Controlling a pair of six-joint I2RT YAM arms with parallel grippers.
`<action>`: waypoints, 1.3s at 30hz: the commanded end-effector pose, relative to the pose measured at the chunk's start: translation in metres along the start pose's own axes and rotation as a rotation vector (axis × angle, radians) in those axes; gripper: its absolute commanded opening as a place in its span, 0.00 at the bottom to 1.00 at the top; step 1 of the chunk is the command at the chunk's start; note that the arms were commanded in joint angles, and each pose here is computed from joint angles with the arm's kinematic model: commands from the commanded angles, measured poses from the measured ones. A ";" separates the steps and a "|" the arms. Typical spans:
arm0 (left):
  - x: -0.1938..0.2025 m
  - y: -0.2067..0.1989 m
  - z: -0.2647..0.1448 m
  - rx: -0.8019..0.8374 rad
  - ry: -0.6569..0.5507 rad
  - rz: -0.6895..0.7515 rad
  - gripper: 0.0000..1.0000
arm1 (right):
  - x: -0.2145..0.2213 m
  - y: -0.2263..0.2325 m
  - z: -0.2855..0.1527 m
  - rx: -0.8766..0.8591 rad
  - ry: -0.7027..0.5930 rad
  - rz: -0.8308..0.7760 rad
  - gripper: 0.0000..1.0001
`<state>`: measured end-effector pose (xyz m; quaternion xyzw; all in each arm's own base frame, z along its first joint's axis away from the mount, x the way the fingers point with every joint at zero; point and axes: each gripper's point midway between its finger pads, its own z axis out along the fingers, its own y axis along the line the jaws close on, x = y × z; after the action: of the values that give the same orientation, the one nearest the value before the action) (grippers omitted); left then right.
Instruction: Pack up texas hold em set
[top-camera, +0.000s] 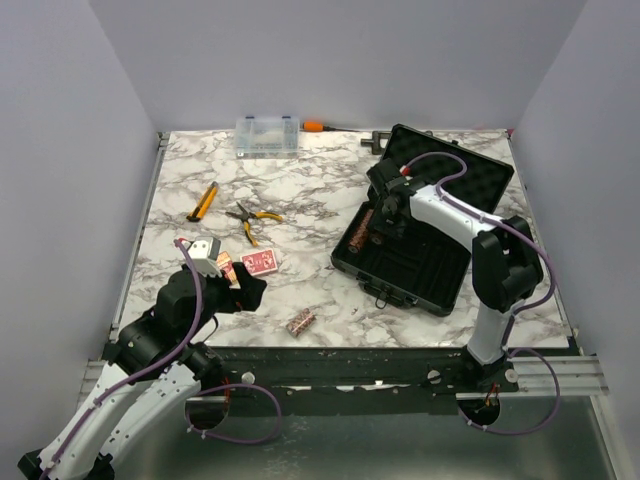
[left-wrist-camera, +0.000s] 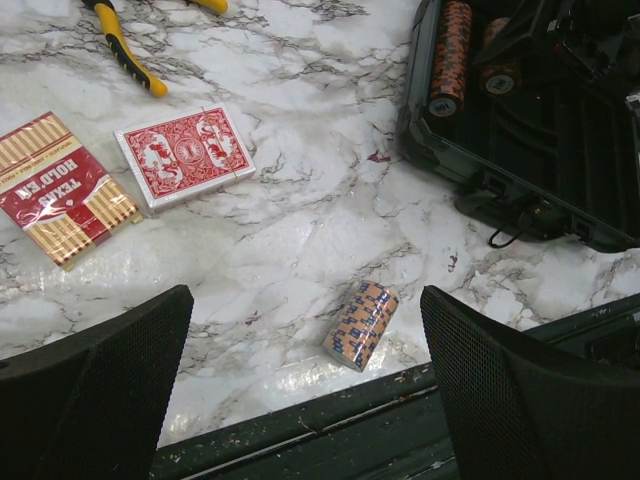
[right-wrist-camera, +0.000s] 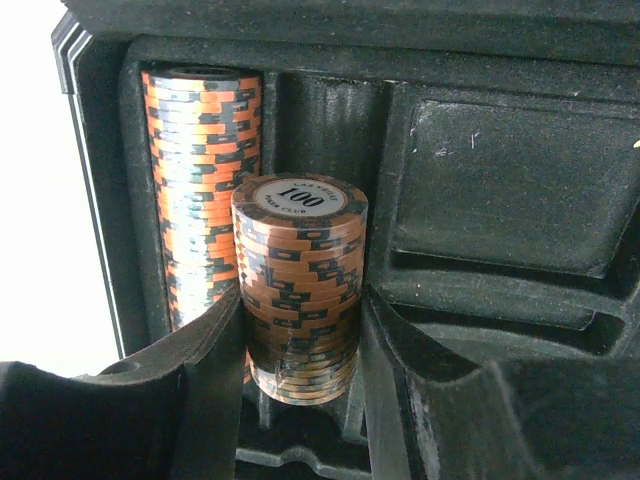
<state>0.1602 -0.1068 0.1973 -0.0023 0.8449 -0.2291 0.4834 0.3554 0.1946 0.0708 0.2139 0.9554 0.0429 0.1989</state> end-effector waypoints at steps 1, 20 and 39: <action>0.000 0.005 0.002 -0.034 -0.003 -0.007 0.94 | -0.005 -0.006 0.009 0.033 -0.020 0.049 0.03; 0.001 0.006 0.004 -0.038 0.007 -0.005 0.94 | -0.012 -0.006 0.022 0.013 0.010 0.087 0.23; 0.002 0.006 0.005 -0.042 0.013 -0.007 0.94 | -0.023 0.010 0.022 -0.054 0.001 0.088 0.56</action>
<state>0.1624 -0.1064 0.1938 -0.0049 0.8501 -0.2217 0.4777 0.3644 0.1852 0.0546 0.2460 0.9510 0.0506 0.1801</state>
